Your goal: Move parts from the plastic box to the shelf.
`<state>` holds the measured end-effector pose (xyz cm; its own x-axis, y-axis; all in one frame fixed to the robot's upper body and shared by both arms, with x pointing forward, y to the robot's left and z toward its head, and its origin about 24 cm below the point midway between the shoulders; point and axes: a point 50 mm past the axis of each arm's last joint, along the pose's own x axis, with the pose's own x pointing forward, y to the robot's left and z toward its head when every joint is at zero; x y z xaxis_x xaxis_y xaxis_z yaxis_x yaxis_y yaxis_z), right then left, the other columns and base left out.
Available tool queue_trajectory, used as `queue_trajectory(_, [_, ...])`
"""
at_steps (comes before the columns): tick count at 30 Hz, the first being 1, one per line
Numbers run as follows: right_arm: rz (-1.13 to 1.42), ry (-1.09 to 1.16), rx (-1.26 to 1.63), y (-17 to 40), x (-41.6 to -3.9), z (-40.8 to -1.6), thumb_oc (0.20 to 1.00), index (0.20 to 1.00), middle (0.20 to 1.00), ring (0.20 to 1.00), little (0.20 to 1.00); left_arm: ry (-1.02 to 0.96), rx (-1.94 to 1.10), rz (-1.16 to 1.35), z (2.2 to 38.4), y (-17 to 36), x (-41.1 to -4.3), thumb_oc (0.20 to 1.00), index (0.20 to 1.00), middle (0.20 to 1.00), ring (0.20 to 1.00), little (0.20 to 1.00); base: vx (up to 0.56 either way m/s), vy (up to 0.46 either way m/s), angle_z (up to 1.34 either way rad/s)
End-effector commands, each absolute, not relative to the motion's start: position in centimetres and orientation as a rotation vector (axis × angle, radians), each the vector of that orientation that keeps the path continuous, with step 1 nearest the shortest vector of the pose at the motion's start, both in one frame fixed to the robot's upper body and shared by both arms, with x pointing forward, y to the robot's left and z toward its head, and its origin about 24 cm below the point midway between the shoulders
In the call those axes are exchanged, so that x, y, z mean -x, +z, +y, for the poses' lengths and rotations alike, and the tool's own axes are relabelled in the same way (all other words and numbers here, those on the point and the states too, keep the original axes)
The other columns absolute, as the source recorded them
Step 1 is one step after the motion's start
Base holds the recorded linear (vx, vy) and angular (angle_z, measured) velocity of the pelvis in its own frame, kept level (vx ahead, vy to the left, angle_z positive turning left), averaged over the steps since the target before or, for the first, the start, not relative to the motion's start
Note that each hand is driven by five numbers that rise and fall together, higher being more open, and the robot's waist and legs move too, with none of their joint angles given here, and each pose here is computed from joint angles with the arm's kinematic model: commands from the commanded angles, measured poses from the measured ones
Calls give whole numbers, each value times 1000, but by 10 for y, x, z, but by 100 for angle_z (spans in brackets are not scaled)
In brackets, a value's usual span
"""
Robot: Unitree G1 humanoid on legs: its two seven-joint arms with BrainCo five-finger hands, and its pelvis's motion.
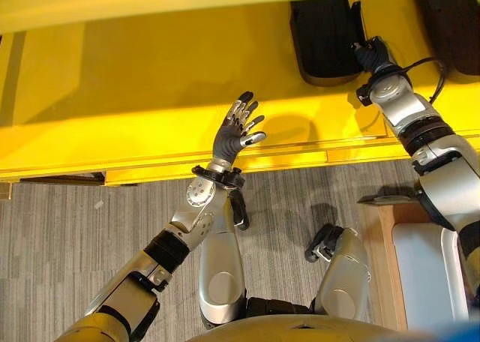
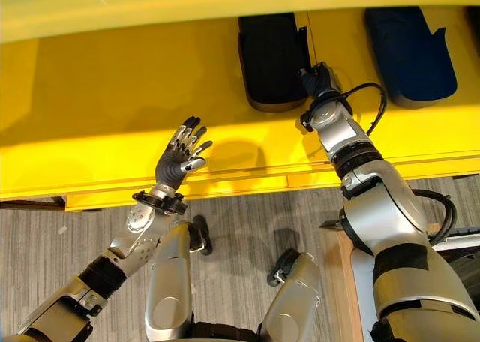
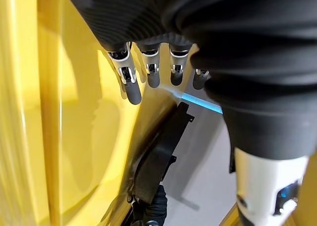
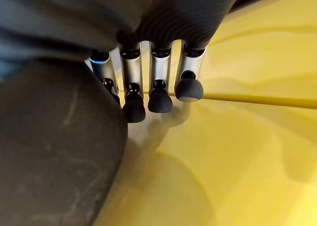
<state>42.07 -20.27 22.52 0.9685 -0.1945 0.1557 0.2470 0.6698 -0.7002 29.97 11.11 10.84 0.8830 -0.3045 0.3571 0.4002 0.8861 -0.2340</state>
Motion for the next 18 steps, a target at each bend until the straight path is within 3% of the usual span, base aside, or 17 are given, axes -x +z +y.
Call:
queue_trajectory(1, [-73, -289, 807, 220, -416, -220, 200, 200, 200, 200, 200, -377, 329, -363, 106, 113, -295, 1000, 1000, 1000, 1000, 1000, -65, -16, 0])
queue_trajectory(18, [-119, -279, 833, 203, -410, -219, 200, 200, 200, 200, 200, -357, 335, -363, 107, 109, -295, 1000, 1000, 1000, 1000, 1000, 11, 9, -1])
